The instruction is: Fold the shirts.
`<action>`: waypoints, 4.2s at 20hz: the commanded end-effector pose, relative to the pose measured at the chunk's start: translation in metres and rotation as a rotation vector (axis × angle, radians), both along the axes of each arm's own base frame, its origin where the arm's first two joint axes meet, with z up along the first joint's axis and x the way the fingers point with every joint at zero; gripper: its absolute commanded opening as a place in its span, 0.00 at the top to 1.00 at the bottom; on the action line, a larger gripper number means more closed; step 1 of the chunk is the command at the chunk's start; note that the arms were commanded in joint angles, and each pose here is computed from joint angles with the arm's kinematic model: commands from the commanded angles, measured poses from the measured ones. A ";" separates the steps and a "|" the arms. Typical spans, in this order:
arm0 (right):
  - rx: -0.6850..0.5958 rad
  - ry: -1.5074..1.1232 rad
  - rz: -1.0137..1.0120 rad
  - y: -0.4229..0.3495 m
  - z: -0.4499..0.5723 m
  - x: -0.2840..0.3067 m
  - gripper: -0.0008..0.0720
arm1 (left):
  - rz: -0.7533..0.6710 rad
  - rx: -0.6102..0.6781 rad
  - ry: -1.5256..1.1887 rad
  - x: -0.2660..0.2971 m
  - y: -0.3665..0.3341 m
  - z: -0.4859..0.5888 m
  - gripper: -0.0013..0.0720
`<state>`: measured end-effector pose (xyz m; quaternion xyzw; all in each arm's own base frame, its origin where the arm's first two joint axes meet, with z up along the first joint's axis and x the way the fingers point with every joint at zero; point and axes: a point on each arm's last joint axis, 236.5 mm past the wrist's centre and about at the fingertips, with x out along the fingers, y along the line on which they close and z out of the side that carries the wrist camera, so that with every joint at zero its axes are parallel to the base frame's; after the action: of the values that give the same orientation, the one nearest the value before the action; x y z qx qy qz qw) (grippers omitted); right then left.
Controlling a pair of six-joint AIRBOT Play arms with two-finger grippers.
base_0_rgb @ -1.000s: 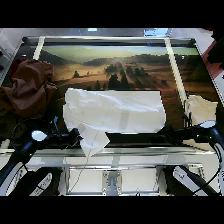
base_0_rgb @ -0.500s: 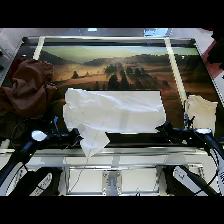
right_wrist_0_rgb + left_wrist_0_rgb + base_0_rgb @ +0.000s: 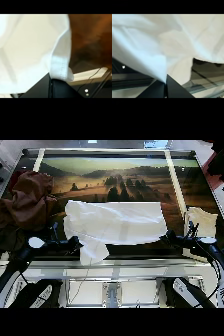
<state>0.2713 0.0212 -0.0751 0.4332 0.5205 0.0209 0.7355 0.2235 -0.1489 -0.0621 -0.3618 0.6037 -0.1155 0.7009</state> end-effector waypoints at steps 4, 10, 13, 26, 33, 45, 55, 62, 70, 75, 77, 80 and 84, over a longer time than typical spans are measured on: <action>-0.125 -0.072 0.168 -0.003 0.073 -0.009 0.95 | -0.185 0.058 -0.153 0.010 -0.001 0.081 0.96; -0.141 -0.102 0.239 0.007 0.101 -0.021 0.95 | -0.165 0.133 -0.327 0.021 0.012 0.139 0.97; -0.179 -0.154 0.229 0.001 0.118 -0.011 0.95 | -0.123 0.193 -0.388 0.038 0.025 0.154 0.97; -0.278 -0.137 0.301 0.043 0.035 0.136 0.95 | -0.082 0.373 -0.306 0.211 0.057 0.053 0.97; -0.296 -0.077 0.278 0.035 -0.008 0.146 0.95 | -0.112 0.388 -0.197 0.212 0.060 -0.010 0.97; -0.619 -0.228 0.355 -0.050 0.122 0.148 0.38 | -0.016 0.222 -0.592 0.288 0.027 0.178 0.25; -0.029 -0.064 0.232 -0.066 0.034 0.123 0.24 | -0.364 0.274 -1.050 0.287 -0.066 0.238 0.24; 0.051 0.033 0.289 -0.052 -0.017 0.114 0.20 | -0.513 0.341 -0.994 0.269 -0.105 0.199 0.25; 0.069 0.082 0.415 -0.004 -0.040 0.109 0.20 | -0.622 0.289 -0.850 0.250 -0.128 0.145 0.27; 0.212 -0.017 0.458 0.029 -0.002 0.121 0.70 | -0.628 0.290 -0.851 0.250 -0.128 0.144 0.64; 0.310 -0.094 0.499 0.043 0.032 0.127 0.95 | -0.628 0.289 -0.850 0.249 -0.129 0.144 0.96; 0.366 -0.208 0.515 0.050 0.081 0.142 0.95 | -0.584 0.246 -0.762 0.247 -0.131 0.129 0.97; 0.301 -0.303 0.529 0.055 0.139 0.150 0.95 | -0.554 0.147 -0.406 0.213 -0.146 0.053 0.97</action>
<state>0.4177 0.0674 0.0180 0.3852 0.5188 0.3290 0.6886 0.4604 -0.2862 0.0328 -0.0545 0.4473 -0.3493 0.8215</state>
